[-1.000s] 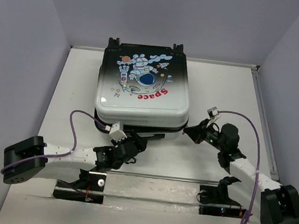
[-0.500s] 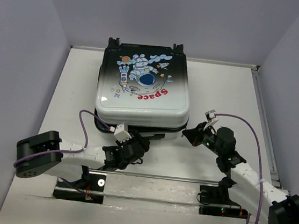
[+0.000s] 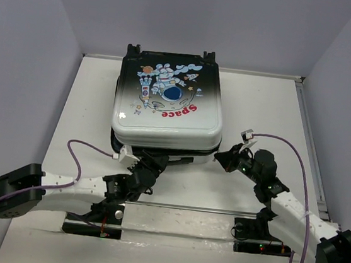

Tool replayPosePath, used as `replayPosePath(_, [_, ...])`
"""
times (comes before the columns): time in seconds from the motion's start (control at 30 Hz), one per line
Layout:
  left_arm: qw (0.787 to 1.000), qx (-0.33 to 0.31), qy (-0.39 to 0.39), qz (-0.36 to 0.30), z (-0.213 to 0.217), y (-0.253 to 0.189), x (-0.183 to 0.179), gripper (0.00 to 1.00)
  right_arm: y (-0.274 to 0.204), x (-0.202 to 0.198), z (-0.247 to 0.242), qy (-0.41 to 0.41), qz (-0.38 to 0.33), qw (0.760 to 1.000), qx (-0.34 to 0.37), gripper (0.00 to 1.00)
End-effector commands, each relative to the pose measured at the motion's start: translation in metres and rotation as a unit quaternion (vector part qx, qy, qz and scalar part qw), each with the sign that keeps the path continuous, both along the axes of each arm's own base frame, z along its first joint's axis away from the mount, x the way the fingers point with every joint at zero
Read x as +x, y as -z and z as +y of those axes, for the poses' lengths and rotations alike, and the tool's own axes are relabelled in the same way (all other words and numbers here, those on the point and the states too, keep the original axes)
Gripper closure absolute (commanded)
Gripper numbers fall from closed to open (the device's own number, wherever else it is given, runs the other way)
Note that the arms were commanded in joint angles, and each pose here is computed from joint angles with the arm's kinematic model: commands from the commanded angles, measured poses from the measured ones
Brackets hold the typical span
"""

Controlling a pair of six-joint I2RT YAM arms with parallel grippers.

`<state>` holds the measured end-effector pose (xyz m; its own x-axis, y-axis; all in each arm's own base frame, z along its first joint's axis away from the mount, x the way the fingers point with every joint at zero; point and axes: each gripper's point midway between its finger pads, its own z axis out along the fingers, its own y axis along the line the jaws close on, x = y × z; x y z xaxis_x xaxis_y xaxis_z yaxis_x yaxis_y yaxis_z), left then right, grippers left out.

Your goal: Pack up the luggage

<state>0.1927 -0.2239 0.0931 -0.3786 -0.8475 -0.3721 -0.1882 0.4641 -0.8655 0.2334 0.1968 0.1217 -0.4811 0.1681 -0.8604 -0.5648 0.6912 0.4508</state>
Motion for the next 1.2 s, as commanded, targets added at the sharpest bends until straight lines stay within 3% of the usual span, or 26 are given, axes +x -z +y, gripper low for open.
replayPosePath(0.0, [0.998,-0.006,-0.065,-0.012,0.019,0.002,0.027,0.27,-0.001,-0.011,0.006,-0.022,0.011,1.0,0.004,0.93])
replayPosePath(0.17, [0.997,-0.008,-0.069,-0.022,0.017,-0.005,0.037,0.36,0.0,-0.014,0.007,-0.026,0.014,1.0,0.004,0.93])
replayPosePath(0.27, [0.997,-0.002,-0.064,-0.036,0.01,-0.016,0.044,0.58,0.001,-0.023,0.014,-0.04,0.02,0.999,0.007,0.93])
replayPosePath(0.3, [0.997,0.005,-0.058,-0.044,0.003,-0.021,0.047,0.7,0.0,-0.029,0.019,-0.051,0.025,0.998,0.01,0.93])
replayPosePath(0.43, [0.998,0.028,-0.039,-0.043,-0.013,-0.018,0.053,0.94,0.003,-0.044,0.032,-0.065,0.035,0.997,0.002,0.93])
replayPosePath(0.57, [0.998,0.034,-0.026,-0.05,-0.027,-0.019,0.058,0.94,0.01,-0.072,0.058,-0.105,0.05,0.993,-0.034,0.93])
replayPosePath(0.77, [0.998,0.036,-0.002,-0.058,-0.044,-0.021,0.061,0.94,0.007,-0.08,0.095,-0.105,0.061,0.99,-0.065,0.93])
replayPosePath(1.0, [0.998,0.02,0.027,-0.057,-0.05,-0.014,0.053,0.94,-0.032,-0.042,0.176,-0.084,0.014,0.993,-0.086,0.93])
replayPosePath(1.17, [0.998,0.013,0.034,-0.056,-0.037,-0.004,0.043,0.94,-0.075,-0.017,0.225,-0.09,-0.023,0.994,-0.055,0.93])
